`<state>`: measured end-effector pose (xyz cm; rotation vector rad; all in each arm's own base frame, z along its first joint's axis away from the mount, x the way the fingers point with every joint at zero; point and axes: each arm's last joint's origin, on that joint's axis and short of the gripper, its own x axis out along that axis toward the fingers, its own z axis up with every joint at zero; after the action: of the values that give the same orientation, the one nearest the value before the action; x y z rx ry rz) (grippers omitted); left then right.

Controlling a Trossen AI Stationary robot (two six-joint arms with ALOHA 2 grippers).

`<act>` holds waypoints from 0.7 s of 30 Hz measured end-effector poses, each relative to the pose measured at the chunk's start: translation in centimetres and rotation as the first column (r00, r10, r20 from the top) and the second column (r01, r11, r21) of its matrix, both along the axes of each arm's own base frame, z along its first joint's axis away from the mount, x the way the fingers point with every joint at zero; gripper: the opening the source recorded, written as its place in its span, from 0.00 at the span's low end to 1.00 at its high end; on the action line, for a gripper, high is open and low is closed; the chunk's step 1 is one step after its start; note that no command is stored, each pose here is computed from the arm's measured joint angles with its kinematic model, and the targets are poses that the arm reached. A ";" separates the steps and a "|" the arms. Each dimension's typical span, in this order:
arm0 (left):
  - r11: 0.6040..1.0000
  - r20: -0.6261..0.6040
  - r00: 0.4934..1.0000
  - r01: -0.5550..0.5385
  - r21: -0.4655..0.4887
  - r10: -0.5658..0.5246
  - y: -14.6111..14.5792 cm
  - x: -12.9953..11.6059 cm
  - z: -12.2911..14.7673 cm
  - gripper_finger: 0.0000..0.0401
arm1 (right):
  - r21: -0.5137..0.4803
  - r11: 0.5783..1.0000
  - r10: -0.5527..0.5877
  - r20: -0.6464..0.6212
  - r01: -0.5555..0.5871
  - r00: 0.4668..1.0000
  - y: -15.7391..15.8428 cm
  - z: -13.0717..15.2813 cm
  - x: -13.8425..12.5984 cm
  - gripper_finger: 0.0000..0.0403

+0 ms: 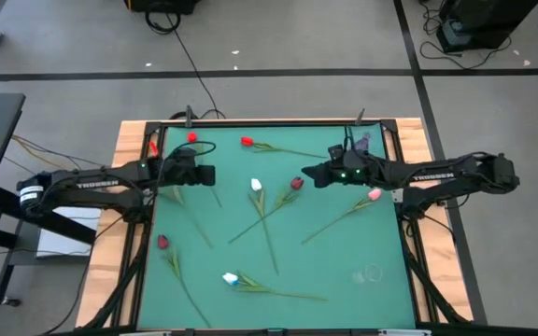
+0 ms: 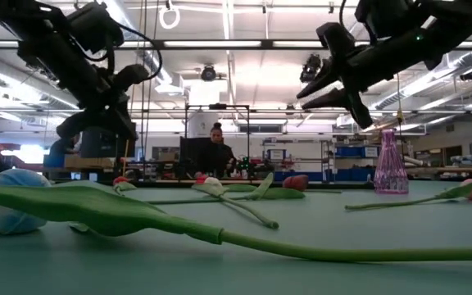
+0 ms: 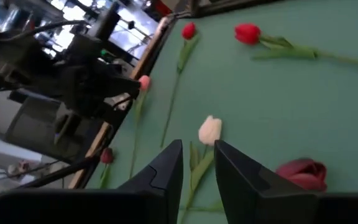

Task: Sort flowers into vase by color
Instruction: Put the top white flower into the violet vase

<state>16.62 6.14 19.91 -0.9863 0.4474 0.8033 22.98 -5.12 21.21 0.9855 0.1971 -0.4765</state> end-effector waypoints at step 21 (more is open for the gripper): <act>0.934 -0.112 0.983 0.096 -0.344 -0.143 -4.2 12.1 -4.1 0.41 | 0.159 0.987 -0.001 -0.098 0.017 0.995 -1.6 -1.2 -1.0 0.26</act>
<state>28.73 1.97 15.80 -1.2127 0.7750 0.6974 21.97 -6.72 19.99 1.1206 0.3224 -0.5234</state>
